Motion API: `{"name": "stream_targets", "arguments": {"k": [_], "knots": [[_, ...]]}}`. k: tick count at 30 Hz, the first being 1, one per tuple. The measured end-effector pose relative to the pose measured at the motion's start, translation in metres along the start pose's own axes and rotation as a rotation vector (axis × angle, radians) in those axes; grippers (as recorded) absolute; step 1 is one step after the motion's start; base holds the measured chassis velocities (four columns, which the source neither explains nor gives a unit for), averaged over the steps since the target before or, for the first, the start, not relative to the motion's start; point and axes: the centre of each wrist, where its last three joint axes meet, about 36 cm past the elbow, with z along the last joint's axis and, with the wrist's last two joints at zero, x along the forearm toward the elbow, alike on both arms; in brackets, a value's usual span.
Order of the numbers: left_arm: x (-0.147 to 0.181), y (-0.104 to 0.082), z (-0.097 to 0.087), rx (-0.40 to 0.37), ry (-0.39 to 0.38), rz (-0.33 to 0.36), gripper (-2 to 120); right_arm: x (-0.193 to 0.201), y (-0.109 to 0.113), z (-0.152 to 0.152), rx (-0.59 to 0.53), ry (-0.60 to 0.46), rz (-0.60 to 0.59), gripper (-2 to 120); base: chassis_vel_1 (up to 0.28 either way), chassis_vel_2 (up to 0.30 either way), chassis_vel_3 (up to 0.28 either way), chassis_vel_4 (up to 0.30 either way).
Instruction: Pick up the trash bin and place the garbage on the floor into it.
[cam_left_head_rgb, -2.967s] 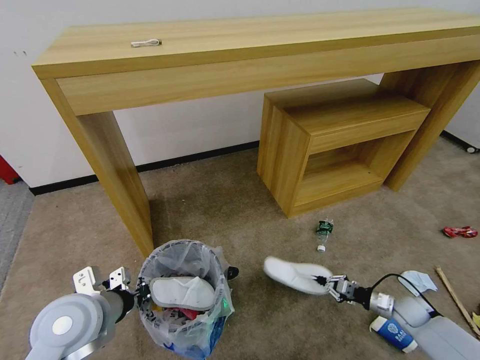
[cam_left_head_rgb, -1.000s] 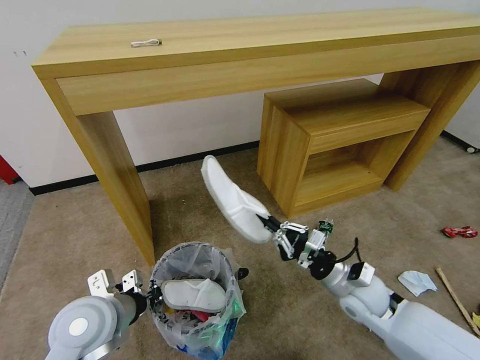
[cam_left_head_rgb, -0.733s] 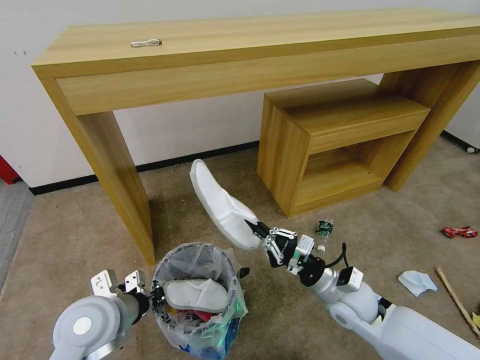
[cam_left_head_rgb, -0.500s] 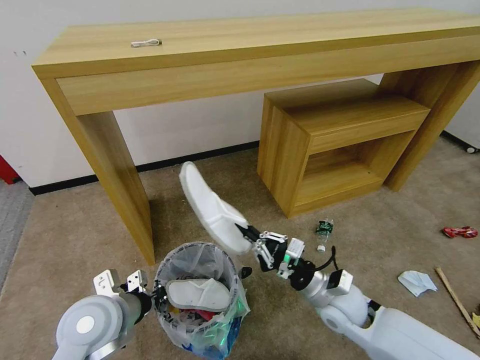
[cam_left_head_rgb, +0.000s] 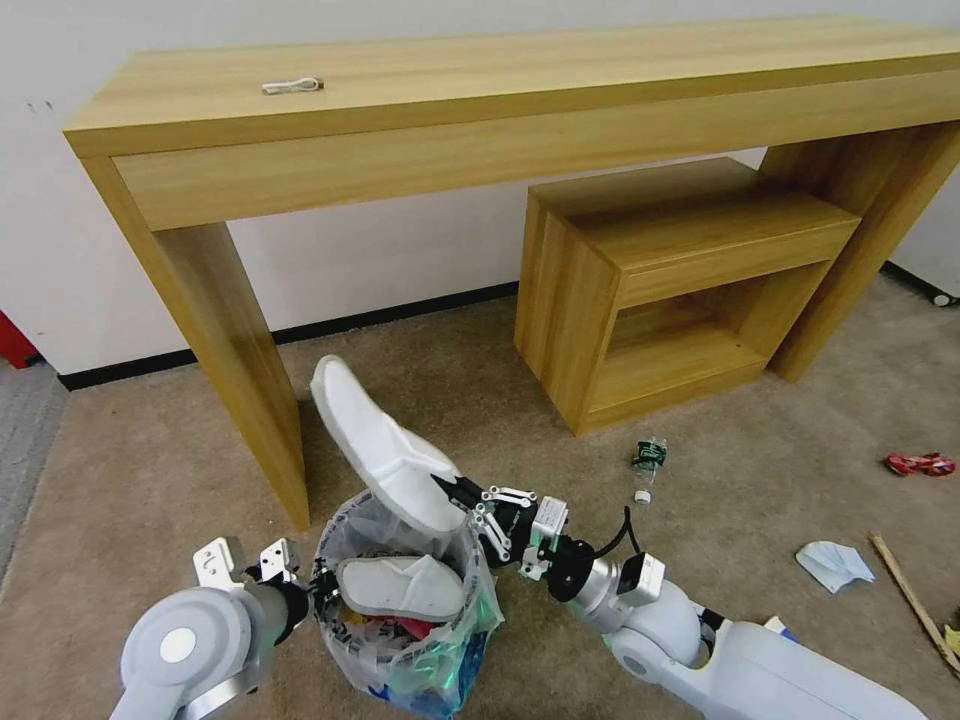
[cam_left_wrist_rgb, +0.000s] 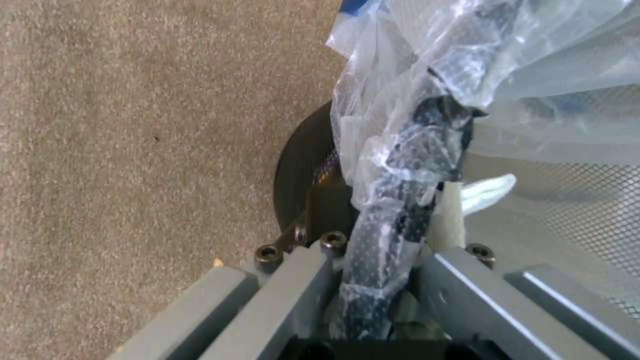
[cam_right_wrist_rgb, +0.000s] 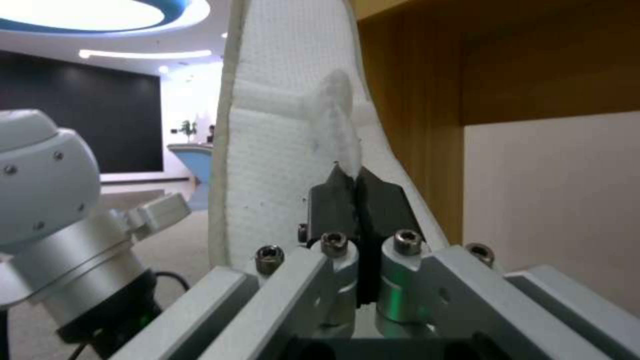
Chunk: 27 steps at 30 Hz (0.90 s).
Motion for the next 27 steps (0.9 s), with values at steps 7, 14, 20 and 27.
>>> {"name": "stream_targets", "arguments": {"k": [7, 14, 20, 27], "knots": [[0.002, 0.000, -0.001, 0.001, -0.005, 0.004, 0, -0.001, 0.008, 0.013, -0.021, 0.013, -0.018, 0, 0.000, 0.000, 0.000, 0.000], [0.003, 0.000, -0.002, 0.003, -0.008, 0.007, 0, -0.005, 0.013, 0.023, -0.031, 0.019, -0.036, 0, 0.000, 0.000, 0.000, 0.000], [0.007, -0.001, -0.003, 0.001, -0.013, 0.014, 0, -0.010, 0.013, 0.033, -0.033, 0.028, -0.051, 0, 0.000, 0.000, 0.000, 0.000], [0.009, -0.001, -0.004, 0.004, -0.018, 0.017, 0, -0.020, 0.017, 0.042, -0.044, 0.026, -0.073, 0, 0.000, 0.000, 0.000, 0.000]]}}
